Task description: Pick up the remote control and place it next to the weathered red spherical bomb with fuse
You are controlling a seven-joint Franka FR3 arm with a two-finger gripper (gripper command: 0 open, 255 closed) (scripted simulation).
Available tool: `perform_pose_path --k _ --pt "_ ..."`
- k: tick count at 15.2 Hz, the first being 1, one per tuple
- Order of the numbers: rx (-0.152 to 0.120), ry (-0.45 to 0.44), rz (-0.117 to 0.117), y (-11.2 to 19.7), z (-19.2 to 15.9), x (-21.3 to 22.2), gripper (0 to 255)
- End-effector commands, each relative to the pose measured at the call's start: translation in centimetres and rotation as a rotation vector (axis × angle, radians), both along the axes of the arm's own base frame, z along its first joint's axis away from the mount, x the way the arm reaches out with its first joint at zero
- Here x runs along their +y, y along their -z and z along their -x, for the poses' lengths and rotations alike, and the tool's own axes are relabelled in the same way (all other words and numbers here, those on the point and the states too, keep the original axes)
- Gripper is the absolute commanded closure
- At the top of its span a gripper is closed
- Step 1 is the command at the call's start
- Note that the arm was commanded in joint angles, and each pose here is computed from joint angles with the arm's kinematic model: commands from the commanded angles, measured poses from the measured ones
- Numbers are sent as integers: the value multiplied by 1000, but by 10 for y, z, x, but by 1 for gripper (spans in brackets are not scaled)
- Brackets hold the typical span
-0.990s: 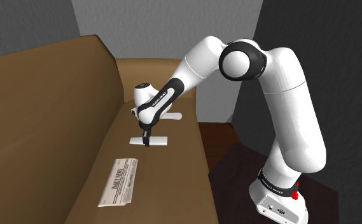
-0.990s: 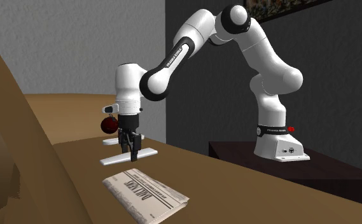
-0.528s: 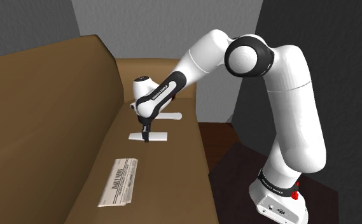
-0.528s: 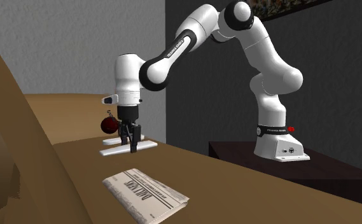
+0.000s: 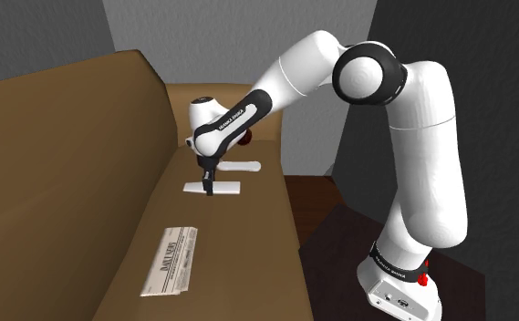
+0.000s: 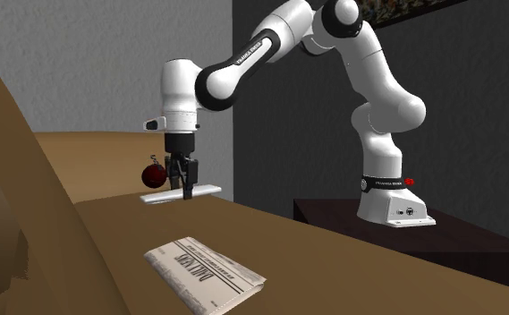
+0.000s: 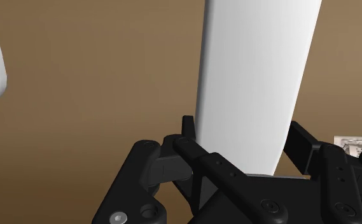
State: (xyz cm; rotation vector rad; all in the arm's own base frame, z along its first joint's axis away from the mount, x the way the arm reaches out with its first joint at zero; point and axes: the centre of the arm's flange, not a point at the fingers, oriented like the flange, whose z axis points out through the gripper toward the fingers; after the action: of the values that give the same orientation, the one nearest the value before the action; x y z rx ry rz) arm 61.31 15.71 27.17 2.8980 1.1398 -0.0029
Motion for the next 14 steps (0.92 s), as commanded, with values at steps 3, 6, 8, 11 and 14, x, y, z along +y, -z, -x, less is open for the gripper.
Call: perform_pose_path --k 3,6,8,11,14 --pt "0 0 0 -22 1 0 255" --pt "0 0 0 -38 1 0 255" --pt "0 0 0 -49 1 0 255" --pt "0 0 0 -65 1 0 255" --pt "0 0 0 -80 1 0 255"
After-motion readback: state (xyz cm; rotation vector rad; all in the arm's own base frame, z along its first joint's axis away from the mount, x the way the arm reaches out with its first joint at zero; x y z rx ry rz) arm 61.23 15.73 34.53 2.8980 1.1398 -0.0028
